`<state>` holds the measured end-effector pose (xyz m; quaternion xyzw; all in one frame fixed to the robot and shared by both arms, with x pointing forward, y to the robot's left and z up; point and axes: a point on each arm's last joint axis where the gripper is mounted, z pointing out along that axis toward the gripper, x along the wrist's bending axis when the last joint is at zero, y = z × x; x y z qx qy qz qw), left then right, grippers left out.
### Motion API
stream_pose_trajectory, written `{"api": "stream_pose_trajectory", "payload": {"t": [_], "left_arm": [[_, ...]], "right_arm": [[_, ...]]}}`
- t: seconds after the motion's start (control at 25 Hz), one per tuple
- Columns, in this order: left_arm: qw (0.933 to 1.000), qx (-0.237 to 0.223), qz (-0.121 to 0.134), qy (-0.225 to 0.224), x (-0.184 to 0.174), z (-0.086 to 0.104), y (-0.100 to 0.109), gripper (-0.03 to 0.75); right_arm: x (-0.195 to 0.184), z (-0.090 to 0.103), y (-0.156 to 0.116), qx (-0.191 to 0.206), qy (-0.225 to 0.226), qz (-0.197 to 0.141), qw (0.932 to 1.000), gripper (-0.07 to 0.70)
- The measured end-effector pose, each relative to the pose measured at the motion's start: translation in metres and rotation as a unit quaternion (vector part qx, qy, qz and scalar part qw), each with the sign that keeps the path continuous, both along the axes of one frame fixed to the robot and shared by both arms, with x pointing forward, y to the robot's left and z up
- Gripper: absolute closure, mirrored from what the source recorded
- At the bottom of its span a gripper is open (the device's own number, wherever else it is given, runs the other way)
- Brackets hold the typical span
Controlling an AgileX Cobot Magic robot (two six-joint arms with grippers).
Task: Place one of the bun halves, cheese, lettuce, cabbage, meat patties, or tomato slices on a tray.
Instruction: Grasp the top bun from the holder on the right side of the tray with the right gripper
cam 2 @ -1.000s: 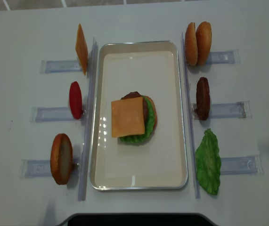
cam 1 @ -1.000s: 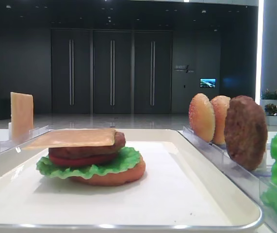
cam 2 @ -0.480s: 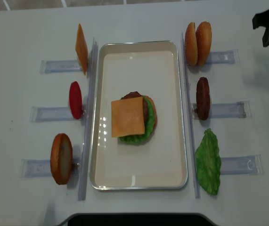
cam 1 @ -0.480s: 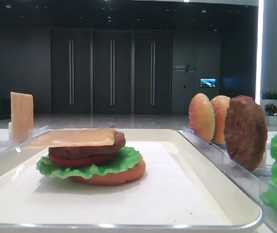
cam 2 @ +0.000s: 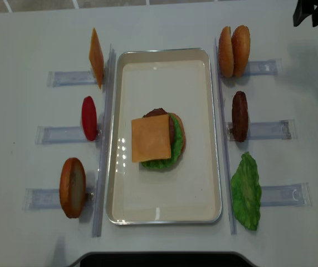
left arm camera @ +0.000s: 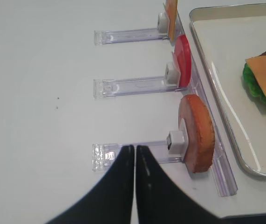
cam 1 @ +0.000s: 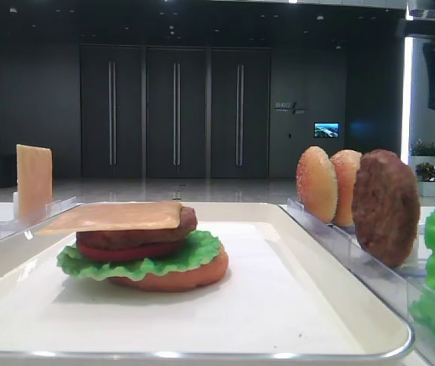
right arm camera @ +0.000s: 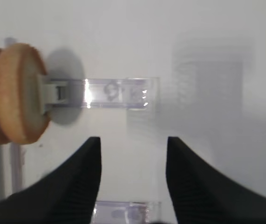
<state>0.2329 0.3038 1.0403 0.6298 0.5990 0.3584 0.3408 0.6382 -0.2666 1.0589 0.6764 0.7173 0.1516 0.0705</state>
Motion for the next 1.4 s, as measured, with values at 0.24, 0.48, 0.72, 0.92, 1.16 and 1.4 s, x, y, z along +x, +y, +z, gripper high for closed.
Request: {"api": "stream_pose_trajectory", "payload": {"t": [0.24,0.48,0.72,0.92,1.16,1.4], "left_arm": [[1.0000,0.000,0.000,0.000,0.000,0.000,0.000,0.716],[1.0000,0.000,0.000,0.000,0.000,0.000,0.000,0.716],[1.0000,0.000,0.000,0.000,0.000,0.000,0.000,0.716],[1.0000,0.000,0.000,0.000,0.000,0.000,0.000,0.716],[1.0000,0.000,0.000,0.000,0.000,0.000,0.000,0.716],[1.0000,0.000,0.000,0.000,0.000,0.000,0.000,0.716]], "right_arm": [[-0.016,0.000,0.080,0.016,0.011,0.057,0.9982,0.316],[-0.027,0.003,0.137,0.030,-0.037,0.095,0.9944,0.301],[-0.021,-0.001,0.141,0.006,-0.067,0.096,0.9931,0.252],[-0.012,-0.022,0.144,-0.005,-0.057,0.096,0.9937,0.249],[-0.001,-0.047,0.147,-0.021,-0.051,0.106,0.9928,0.249],[0.006,-0.074,0.147,-0.047,-0.029,0.115,0.9918,0.267]]}}
